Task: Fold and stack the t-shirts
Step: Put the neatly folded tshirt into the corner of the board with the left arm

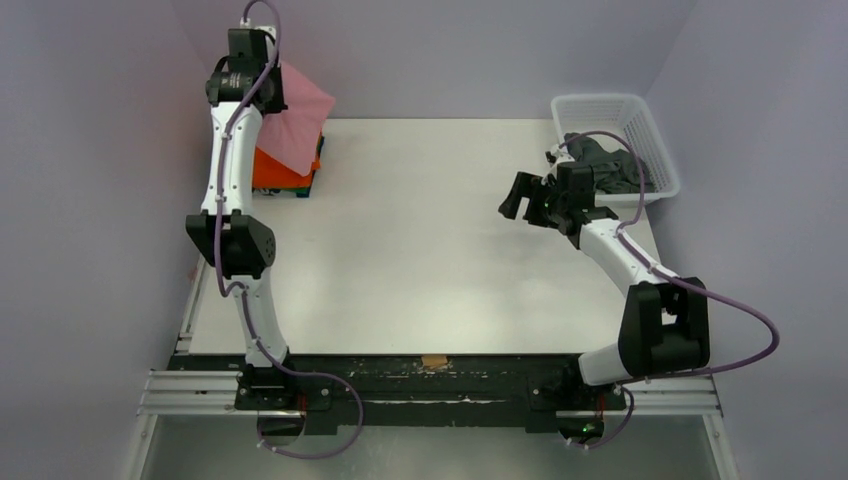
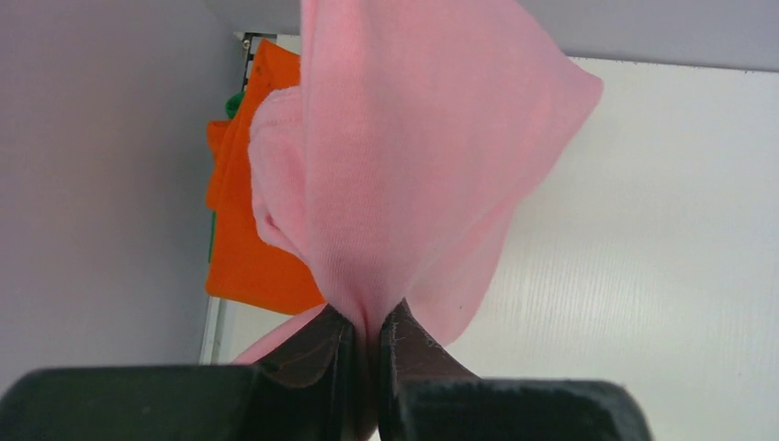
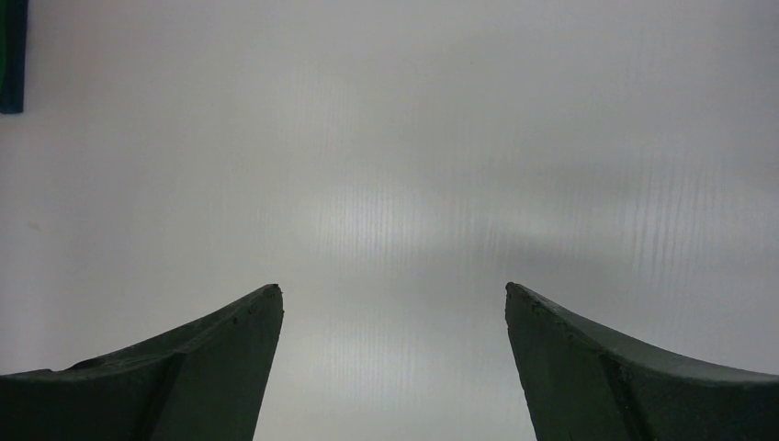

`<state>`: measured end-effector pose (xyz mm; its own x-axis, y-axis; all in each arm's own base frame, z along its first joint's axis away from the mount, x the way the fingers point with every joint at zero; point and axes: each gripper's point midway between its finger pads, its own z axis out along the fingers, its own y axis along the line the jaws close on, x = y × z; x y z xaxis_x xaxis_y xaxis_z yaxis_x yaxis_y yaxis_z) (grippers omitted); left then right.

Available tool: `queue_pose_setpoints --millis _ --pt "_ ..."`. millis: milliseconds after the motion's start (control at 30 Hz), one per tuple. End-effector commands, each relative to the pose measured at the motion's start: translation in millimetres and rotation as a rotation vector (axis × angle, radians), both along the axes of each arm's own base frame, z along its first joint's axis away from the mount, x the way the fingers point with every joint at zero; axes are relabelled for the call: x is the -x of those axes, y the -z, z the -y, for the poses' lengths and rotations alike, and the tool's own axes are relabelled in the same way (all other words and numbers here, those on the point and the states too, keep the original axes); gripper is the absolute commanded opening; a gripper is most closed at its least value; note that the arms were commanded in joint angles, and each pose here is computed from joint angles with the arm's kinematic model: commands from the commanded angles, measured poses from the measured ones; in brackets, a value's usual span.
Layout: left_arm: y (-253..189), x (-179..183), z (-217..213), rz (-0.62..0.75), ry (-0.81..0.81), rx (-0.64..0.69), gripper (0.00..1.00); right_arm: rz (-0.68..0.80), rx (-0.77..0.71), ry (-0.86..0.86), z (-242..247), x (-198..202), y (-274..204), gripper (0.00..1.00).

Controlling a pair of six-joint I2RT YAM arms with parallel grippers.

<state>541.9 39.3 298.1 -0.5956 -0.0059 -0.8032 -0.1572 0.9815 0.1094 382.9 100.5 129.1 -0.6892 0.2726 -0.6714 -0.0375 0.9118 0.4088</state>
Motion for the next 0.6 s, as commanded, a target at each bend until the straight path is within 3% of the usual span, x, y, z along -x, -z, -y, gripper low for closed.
queue_pose_setpoints --millis 0,567 --pt "-0.9 -14.0 -8.8 0.041 -0.014 0.042 0.00 0.056 0.032 0.012 5.2 -13.5 -18.4 0.89" --pt "51.1 -33.1 -60.6 -0.005 -0.100 0.131 0.00 0.022 0.055 0.026 9.1 -15.6 -5.9 0.89"
